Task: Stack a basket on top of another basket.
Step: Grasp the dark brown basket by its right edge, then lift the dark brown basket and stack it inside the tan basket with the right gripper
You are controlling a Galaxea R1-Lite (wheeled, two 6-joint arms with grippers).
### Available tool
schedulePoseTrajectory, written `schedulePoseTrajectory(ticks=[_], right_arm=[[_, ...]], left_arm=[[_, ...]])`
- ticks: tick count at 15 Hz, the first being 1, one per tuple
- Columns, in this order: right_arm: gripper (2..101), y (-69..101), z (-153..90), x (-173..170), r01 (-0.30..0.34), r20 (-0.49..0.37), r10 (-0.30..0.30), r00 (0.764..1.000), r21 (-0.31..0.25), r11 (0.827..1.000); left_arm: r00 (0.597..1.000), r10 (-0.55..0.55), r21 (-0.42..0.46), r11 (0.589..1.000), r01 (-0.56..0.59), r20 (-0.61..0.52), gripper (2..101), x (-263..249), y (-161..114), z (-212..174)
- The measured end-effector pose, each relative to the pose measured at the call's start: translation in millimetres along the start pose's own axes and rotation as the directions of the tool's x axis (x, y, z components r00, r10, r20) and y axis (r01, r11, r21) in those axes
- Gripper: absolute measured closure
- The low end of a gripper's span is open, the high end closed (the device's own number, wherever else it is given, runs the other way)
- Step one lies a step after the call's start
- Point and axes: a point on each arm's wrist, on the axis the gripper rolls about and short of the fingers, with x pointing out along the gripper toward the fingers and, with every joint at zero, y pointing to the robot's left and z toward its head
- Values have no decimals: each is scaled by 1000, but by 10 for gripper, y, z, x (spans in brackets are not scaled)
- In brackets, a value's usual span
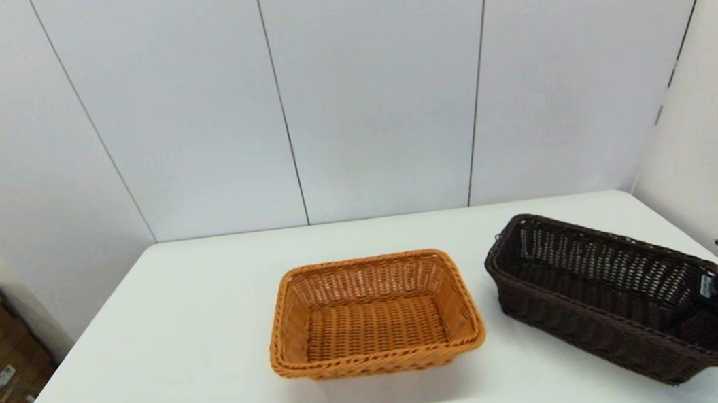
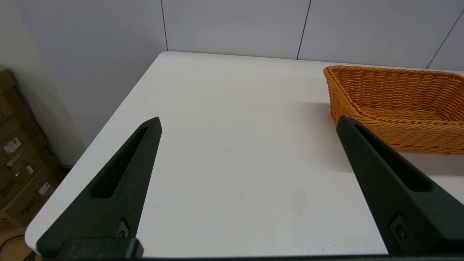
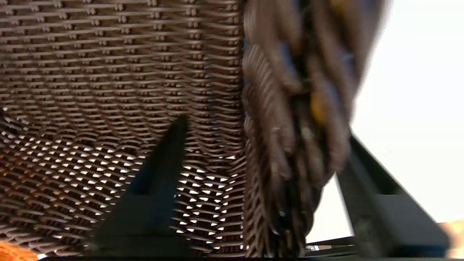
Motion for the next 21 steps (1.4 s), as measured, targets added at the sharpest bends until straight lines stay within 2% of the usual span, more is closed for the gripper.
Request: schedulePoseTrajectory(ticks=[3,4,5,10,12,17,21], right_arm=[[583,2,-4,-5,-13,-7,13,1000,-6,1000],[790,1,-5,-5,-12,-8,12,1000,-6,1000],[873,4,-1,-8,-16,-5,16,1000,-6,1000],[876,11,-1,-53,-19,5,19,1000,-6,1000],[876,15,7,-157,-31,38,32,999,-5,999],[876,46,-32,-786,-67,132,69,989,-20,998],[876,128,-203,-1344,-155,170,169,971,-91,984]], left_arm=[[1000,0,0,1000,0,0,54,0,0,0],[1000,0,0,1000,0,0,54,0,0,0],[1000,0,0,1000,0,0,54,0,0,0],[1000,0,0,1000,0,0,54,0,0,0],[1000,0,0,1000,0,0,54,0,0,0],[1000,0,0,1000,0,0,54,0,0,0],[1000,0,0,1000,0,0,54,0,0,0]])
